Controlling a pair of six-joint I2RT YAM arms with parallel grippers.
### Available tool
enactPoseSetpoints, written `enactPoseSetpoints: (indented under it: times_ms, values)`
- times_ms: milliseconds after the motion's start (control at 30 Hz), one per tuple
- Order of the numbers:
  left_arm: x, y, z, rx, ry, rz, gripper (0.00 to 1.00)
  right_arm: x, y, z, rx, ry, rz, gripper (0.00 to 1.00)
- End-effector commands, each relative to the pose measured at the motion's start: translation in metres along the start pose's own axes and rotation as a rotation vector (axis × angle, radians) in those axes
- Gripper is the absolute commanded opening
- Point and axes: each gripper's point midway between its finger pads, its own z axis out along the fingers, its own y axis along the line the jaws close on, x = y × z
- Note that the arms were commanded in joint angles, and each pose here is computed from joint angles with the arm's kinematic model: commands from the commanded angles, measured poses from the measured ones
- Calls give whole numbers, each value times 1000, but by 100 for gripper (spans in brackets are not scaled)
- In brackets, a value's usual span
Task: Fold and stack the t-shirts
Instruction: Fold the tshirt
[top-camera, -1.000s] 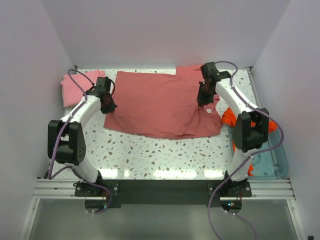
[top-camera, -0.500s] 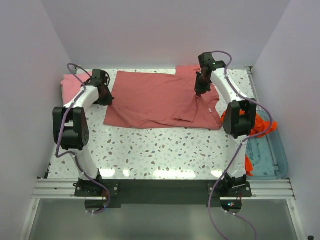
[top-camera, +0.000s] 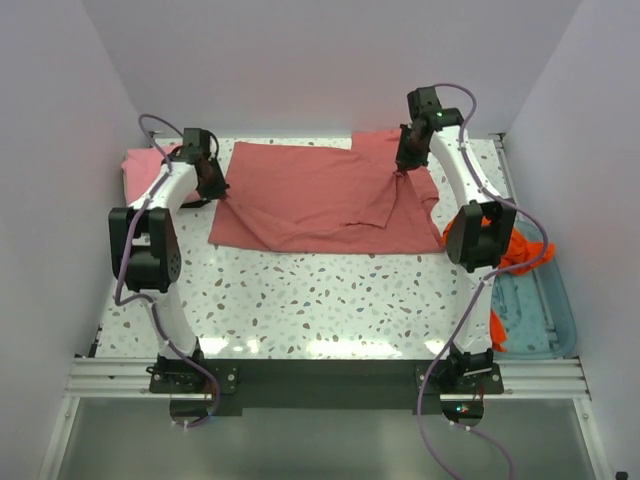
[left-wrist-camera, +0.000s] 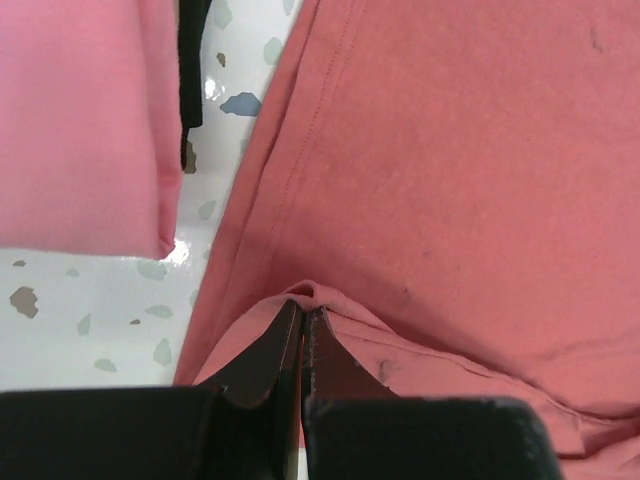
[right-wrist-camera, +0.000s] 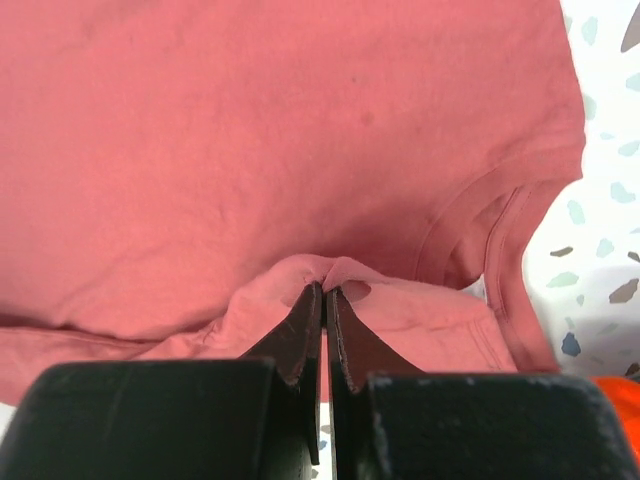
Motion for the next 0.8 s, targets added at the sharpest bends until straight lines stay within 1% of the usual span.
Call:
enactPoseSetpoints:
  times_ms: [0,300,333,500,567,767]
  values:
    - [-13,-5,6,38,-9,33,0,-4,1,3,-12,9,-16,0]
    - [-22,-5,18,24,-13,55,0,-2,-4,12,12,22,-23,0]
    - [-29,4,18,14,-23,36,0,-4,-5,10,14,16,-22,0]
    - [-32,6,17,5,-7,43,0,-12,-17,-1,39,-12,-7,0]
    - [-35,11,16,-26,-10,51,0,-18,-21,-7,41,-30,1,0]
    - [-34,14,16,-36,8,70,0,-21,-22,-10,30,-32,2,0]
